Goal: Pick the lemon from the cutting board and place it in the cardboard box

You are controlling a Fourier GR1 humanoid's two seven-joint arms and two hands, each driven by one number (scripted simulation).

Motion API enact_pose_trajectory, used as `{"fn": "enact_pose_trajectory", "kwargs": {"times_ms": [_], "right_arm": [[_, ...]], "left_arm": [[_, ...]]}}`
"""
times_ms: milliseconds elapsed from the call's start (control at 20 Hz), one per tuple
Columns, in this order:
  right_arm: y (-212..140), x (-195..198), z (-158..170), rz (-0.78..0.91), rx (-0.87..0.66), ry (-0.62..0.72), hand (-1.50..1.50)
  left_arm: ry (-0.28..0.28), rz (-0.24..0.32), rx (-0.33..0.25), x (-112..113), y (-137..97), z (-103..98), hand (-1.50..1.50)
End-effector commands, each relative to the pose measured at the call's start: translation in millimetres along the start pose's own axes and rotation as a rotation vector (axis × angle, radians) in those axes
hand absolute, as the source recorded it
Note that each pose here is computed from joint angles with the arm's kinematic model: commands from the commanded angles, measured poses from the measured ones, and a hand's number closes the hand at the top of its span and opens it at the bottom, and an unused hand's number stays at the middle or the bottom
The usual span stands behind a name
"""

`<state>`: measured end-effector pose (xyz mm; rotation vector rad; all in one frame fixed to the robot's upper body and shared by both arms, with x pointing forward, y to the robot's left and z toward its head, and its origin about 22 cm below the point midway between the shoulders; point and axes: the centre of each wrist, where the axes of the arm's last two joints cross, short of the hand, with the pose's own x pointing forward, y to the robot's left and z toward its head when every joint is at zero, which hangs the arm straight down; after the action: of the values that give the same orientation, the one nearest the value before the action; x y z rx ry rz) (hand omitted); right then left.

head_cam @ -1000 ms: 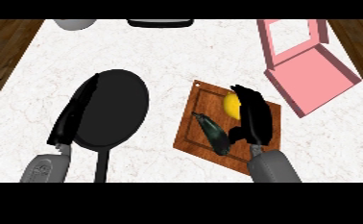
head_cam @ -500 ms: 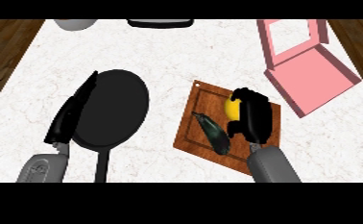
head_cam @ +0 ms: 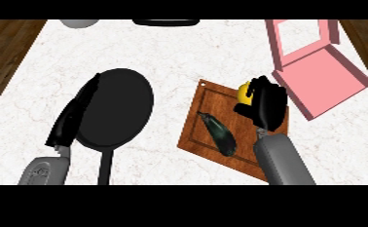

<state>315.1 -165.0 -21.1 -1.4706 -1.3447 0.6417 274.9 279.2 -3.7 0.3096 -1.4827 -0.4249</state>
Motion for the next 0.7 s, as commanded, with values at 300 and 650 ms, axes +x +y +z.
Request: {"fn": "enact_pose_trajectory", "kwargs": {"times_ms": [300,650], "right_arm": [[-63.8,41.4,-143.1,0.224,0.186,0.567,1.50],[-127.6,84.4,-205.2,0.419,0.007,0.724,1.50]], "left_arm": [[-0.048,-0.004,-0.056,14.5,-13.1,-12.2,0.00],[-0.044,-0.019,-0.061,16.1,-12.0,-17.2,0.00]]}}
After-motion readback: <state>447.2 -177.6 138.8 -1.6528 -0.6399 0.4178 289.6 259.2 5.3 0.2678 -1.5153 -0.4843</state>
